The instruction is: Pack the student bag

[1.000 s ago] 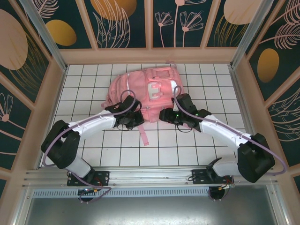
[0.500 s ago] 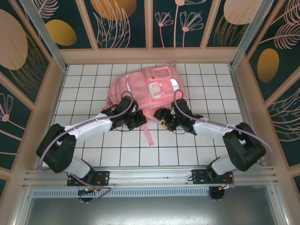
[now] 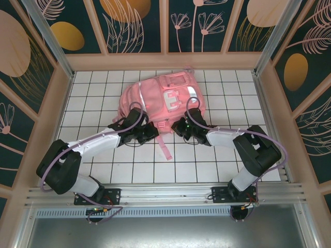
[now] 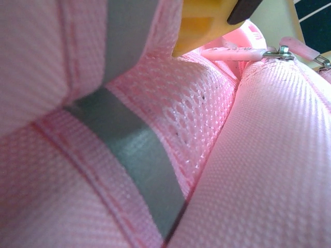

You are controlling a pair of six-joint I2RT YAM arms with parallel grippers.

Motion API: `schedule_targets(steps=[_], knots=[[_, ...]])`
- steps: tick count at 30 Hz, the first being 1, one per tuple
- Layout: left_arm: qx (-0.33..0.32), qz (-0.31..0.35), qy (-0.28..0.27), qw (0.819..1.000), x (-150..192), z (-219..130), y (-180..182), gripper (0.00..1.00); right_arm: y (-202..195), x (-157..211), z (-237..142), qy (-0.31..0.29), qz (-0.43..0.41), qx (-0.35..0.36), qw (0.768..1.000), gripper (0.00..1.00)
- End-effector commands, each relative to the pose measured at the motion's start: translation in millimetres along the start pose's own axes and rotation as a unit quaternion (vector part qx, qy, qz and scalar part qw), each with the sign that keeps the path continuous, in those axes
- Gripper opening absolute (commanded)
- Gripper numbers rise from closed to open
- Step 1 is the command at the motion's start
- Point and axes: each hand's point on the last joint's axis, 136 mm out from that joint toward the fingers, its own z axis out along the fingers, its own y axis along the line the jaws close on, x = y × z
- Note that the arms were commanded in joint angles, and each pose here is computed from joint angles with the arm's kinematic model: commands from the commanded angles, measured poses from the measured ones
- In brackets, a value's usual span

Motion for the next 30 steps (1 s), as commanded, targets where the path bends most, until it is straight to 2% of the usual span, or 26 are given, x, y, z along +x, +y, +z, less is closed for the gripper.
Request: schedule_targets(steps=[1,3,7,8,9,11,19,23,26,30], knots=[[0.001,0.012,-0.009,1.0,-6.5,-3.1,4.3,0.0,4.9,-11.5,-1.8,-0.025,-0.016,0.006,1.0,0.0],[-0.006,0.023,-0.002,1.0,-5.2,-1.9,11.1,0.0,1.8,-13.8,-5.0,-0.028,-0.02,0.012,0.999,0.0],[0.022,0.082,0.03,0.996,7.5,0.0,5.8,0.0,4.3,-10.3,-5.3,-0.014,-0.031,0.013,0.999,0.0],[0.016,0.091,0.036,0.995,8.8,-0.6,6.4,0.06,5.4,-7.5,-3.9,-0.006,-0.033,0.012,0.999,0.0],[0.01,0.098,0.041,0.994,10.1,-1.3,7.6,0.19,6.1,-4.9,-2.8,0.001,-0.033,0.011,0.999,0.0],[0.012,0.1,0.045,0.994,12.6,-3.6,7.0,0.31,6.7,-0.5,-0.6,0.011,-0.033,0.009,0.999,0.0],[0.021,0.061,0.034,0.997,23.1,-6.7,26.7,0.52,11.7,3.9,-0.2,0.022,-0.028,-0.003,0.999,0.0],[0.112,0.034,0.009,0.993,24.2,-11.7,12.8,0.61,20.7,8.1,-1.1,0.035,-0.019,-0.025,0.999,0.0],[0.18,0.016,-0.029,0.983,17.9,-23.3,-0.9,0.74,25.4,9.7,-1.1,0.041,-0.018,-0.034,0.998,0.0],[0.203,0.007,-0.04,0.978,11.7,-25.4,-6.6,0.75,27.2,11.2,-1.3,0.045,-0.014,-0.037,0.998,0.0]])
